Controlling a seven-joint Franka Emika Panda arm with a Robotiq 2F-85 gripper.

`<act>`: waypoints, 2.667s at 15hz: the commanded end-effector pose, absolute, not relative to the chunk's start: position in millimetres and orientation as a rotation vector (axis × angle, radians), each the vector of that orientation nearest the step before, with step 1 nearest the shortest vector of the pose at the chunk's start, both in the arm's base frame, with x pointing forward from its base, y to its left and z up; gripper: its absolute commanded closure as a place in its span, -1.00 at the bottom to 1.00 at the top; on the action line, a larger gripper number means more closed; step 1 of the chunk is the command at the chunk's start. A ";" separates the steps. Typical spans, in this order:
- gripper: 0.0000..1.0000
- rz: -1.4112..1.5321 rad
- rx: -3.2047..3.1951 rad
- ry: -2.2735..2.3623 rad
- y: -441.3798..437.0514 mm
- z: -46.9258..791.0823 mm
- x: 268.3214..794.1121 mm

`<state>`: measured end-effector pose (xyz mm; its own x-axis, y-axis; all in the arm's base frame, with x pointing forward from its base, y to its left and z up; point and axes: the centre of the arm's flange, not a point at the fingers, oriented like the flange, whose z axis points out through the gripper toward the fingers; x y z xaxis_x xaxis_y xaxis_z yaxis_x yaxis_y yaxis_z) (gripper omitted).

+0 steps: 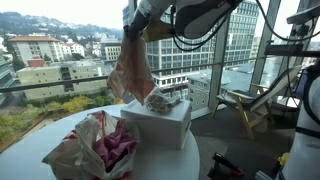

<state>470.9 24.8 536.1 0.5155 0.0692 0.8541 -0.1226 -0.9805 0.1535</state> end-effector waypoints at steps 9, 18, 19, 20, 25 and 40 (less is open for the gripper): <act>0.96 1.046 3.120 0.400 78.8 409.6 454.2; 0.96 0.632 3.059 0.732 90.4 386.3 496.4; 0.96 0.630 3.040 0.744 89.4 390.1 507.4; 0.96 0.620 3.045 0.754 91.8 391.9 517.0; 0.96 0.511 3.013 0.874 117.6 364.6 543.3; 0.96 0.202 2.834 1.249 173.3 246.0 594.4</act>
